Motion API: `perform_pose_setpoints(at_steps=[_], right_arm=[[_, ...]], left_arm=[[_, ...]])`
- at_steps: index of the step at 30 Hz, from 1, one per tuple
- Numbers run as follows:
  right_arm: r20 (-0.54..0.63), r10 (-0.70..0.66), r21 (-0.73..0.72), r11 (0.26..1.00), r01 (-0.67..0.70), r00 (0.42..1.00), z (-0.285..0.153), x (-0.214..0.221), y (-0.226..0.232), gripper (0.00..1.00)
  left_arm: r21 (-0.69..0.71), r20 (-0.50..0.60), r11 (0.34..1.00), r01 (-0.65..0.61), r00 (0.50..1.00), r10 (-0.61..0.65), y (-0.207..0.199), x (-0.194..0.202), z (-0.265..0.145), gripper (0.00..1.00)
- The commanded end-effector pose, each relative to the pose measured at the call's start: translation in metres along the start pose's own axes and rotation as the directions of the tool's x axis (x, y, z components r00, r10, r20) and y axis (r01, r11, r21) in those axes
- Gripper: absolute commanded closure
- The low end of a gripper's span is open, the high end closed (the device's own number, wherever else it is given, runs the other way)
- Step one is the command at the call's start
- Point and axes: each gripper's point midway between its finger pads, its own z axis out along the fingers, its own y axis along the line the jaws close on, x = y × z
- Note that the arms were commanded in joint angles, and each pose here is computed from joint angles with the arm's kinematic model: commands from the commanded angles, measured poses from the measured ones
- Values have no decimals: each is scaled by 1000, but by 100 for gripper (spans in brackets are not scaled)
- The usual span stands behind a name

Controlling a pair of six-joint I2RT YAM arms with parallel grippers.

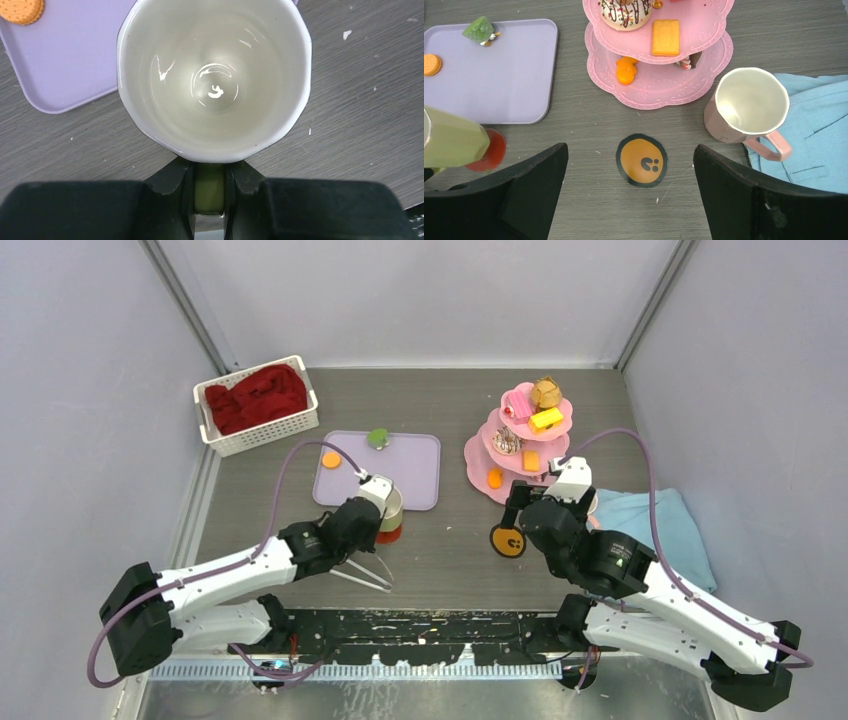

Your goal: Serve the afternoon tea

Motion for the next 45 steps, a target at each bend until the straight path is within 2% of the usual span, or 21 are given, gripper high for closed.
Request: perform_pose_setpoints(at_steps=[1, 9, 13, 20, 25, 30, 34, 38, 45], right_arm=[[-5, 34, -9, 999, -34, 999, 0, 1, 4, 0], [-46, -24, 30, 999, 25, 999, 1, 8, -1, 2], [-70, -46, 125, 991, 54, 996, 5, 15, -12, 2], [-102, 81, 316, 948, -45, 991, 4, 24, -50, 0], [-85, 190, 316, 936, -154, 978, 5, 11, -65, 0], [-151, 213, 348, 925, -150, 965, 16, 16, -68, 0], [-178, 227, 381, 913, -145, 958, 21, 25, -72, 0], [-185, 254, 396, 903, -165, 949, 24, 28, -77, 0], [-133, 358, 479, 840, -257, 924, 30, 23, -104, 0]], left_arm=[[5, 250, 997, 73, 966, -72, -7, -59, -5, 100], [-31, 223, 999, 34, 974, -26, -9, -44, -3, 100], [-45, 209, 998, 50, 977, -39, -8, -35, 3, 100], [-54, 173, 996, 72, 983, -61, -6, -16, 9, 100], [-39, 158, 996, 75, 985, -68, -7, -8, 10, 100], [-42, 126, 997, 61, 991, -55, -7, 0, 12, 100], [-115, 55, 990, 81, 996, -75, 2, 10, 10, 100], [-151, 7, 986, 75, 997, -75, 5, 15, 10, 84], [-133, -18, 988, 78, 997, -81, 1, 15, 9, 49]])
